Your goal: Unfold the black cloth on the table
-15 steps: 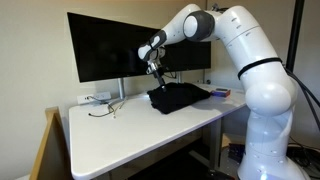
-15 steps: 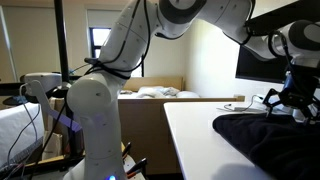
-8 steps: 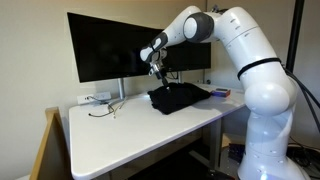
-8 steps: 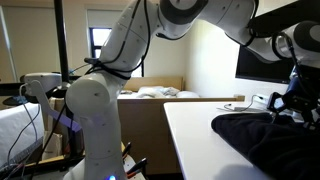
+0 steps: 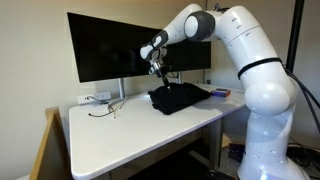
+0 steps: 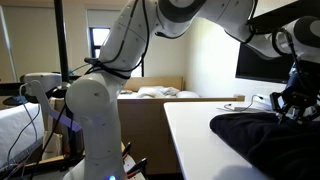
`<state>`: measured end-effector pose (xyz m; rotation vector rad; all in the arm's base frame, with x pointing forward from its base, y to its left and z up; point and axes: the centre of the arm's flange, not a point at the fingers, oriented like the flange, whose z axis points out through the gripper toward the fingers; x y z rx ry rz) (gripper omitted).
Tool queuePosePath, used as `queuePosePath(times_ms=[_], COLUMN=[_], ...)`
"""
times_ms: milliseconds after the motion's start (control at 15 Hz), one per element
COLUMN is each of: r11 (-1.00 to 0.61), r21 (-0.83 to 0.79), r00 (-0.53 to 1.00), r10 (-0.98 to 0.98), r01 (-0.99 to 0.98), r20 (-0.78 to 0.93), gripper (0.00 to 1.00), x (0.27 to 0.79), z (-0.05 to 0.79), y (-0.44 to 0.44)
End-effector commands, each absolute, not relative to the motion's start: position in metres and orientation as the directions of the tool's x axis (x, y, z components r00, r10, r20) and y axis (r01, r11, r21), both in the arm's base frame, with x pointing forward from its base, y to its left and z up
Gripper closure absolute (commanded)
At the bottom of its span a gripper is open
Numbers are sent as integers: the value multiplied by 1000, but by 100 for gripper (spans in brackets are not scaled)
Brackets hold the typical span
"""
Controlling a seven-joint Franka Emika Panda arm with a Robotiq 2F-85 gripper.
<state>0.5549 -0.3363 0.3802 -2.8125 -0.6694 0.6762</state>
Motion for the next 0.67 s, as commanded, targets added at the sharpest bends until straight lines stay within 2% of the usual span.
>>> queuePosePath(times_ms=[0, 600], r11=[-893, -972], r21=[-289, -138], r00=[809, 931], r10=[440, 222], r01=[346, 188], r20=[-389, -289], gripper=[96, 95], x=[548, 605], z=[387, 398], y=[-337, -365])
